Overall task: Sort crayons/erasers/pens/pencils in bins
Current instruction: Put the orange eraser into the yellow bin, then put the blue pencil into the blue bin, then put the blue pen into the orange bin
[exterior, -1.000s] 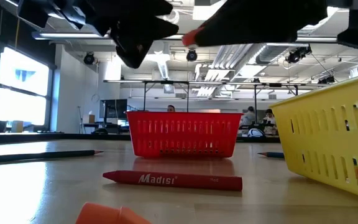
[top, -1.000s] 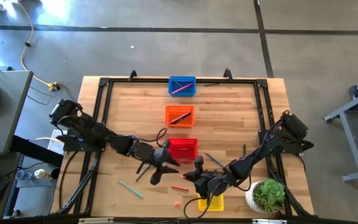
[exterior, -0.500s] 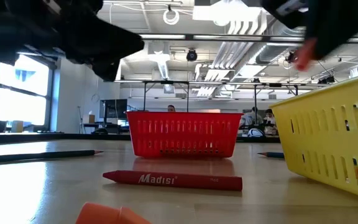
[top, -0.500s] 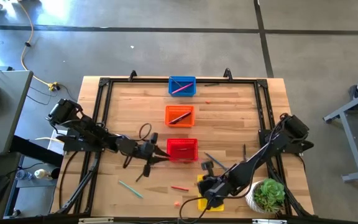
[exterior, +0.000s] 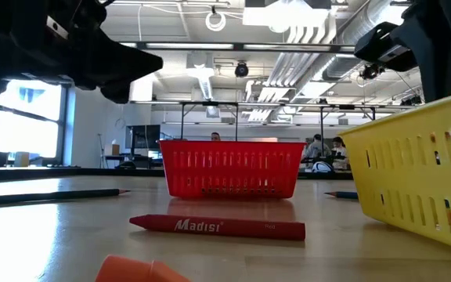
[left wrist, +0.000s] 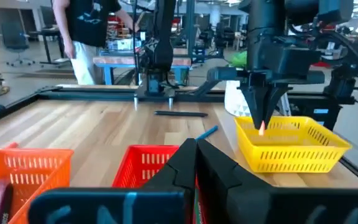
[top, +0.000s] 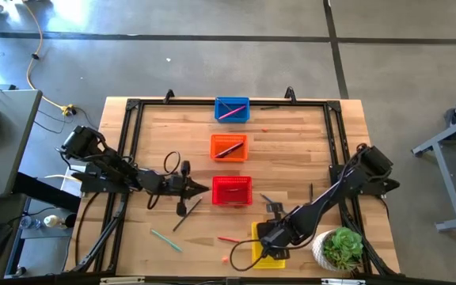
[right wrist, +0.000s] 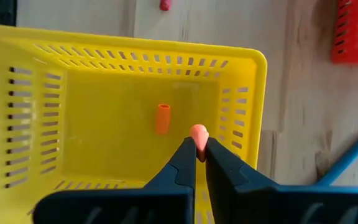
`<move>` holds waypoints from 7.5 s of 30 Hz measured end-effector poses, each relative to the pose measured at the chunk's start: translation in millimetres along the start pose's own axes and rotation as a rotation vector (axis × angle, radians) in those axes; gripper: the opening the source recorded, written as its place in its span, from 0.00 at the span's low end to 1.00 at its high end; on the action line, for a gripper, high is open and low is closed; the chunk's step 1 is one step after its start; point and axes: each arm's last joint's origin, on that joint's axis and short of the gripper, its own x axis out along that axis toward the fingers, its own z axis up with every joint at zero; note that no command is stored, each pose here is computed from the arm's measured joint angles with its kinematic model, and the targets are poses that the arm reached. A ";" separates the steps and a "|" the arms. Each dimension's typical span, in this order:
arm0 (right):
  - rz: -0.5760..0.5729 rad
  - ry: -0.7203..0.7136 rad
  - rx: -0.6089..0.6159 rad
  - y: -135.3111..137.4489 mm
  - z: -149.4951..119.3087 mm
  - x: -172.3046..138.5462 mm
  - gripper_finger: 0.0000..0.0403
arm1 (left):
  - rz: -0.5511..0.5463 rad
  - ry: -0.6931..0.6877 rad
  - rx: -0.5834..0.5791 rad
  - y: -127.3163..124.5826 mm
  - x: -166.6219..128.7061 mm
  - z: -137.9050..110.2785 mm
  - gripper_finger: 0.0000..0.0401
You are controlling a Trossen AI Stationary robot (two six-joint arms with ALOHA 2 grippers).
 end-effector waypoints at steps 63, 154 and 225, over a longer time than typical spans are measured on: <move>-0.147 -0.189 0.580 -88.6 -85.9 -4.4 0.17 | 0.041 0.062 0.050 8.2 -8.9 -10.9 0.00; -0.677 -0.434 -0.120 -197.9 18.7 -44.2 0.00 | 0.061 0.093 0.028 3.3 6.1 -6.7 0.02; -0.502 -0.322 -0.039 -475.5 58.6 20.6 0.23 | 0.118 0.015 0.040 11.6 3.7 -0.9 0.01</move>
